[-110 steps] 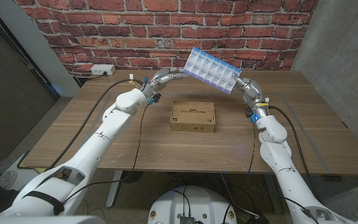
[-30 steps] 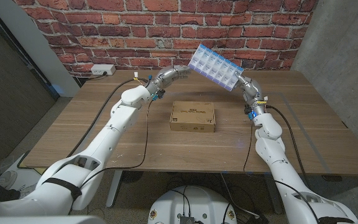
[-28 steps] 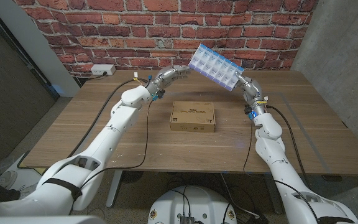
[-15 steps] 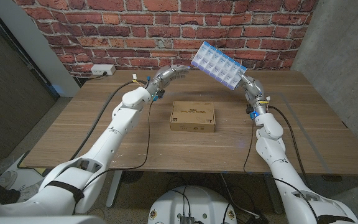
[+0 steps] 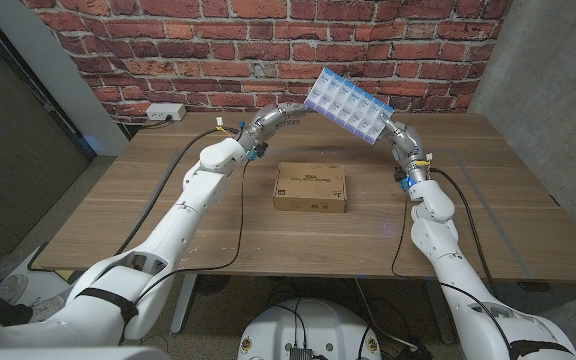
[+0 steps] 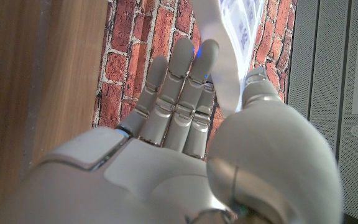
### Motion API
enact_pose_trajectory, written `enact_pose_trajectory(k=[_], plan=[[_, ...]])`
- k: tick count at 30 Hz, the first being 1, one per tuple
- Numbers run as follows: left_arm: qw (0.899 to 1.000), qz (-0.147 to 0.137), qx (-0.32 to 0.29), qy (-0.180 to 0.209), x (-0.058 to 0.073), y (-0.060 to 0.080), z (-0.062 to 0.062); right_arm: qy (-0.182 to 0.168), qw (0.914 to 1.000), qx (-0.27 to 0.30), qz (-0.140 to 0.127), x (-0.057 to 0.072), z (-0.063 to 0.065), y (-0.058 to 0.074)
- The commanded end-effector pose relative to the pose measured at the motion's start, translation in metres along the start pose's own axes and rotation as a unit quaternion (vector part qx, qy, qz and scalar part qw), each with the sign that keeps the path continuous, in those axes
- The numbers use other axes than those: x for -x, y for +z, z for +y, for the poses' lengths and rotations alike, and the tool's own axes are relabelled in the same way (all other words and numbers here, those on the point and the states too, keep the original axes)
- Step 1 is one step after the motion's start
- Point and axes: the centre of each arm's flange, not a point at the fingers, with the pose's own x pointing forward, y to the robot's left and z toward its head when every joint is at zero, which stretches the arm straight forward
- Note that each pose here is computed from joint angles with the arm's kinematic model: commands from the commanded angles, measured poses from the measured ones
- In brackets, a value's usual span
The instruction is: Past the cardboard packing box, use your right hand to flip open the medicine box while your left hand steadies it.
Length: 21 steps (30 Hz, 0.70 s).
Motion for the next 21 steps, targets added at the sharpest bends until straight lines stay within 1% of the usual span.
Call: enact_pose_trajectory(k=[1,6,12,16,19,21], plan=[[1.000,-0.002,0.001,0.002,-0.0039,0.0023,-0.0023,0.019,0.9998,0.005,0.007,-0.0027,0.0059,-0.0033],[1.000,-0.002,-0.004,0.001,-0.0045,0.0031,-0.0030,0.021,0.9997,0.007,0.006,-0.0047,0.0077,-0.0022],[1.000,-0.008,0.000,0.016,-0.0035,0.0039,-0.0035,0.019,0.9998,0.006,0.004,-0.0055,0.0082,-0.0017],[1.000,-0.008,-0.003,0.012,-0.0032,0.0055,-0.0033,0.016,0.9999,0.003,0.000,-0.0057,0.0084,-0.0002],[1.000,-0.010,0.008,0.011,-0.0034,0.0057,-0.0038,0.016,0.9999,0.002,-0.003,-0.0068,0.0088,0.0005],[1.000,-0.014,0.013,0.020,-0.0031,0.0056,-0.0037,0.016,0.9999,0.003,-0.003,-0.0070,0.0089,0.0006]])
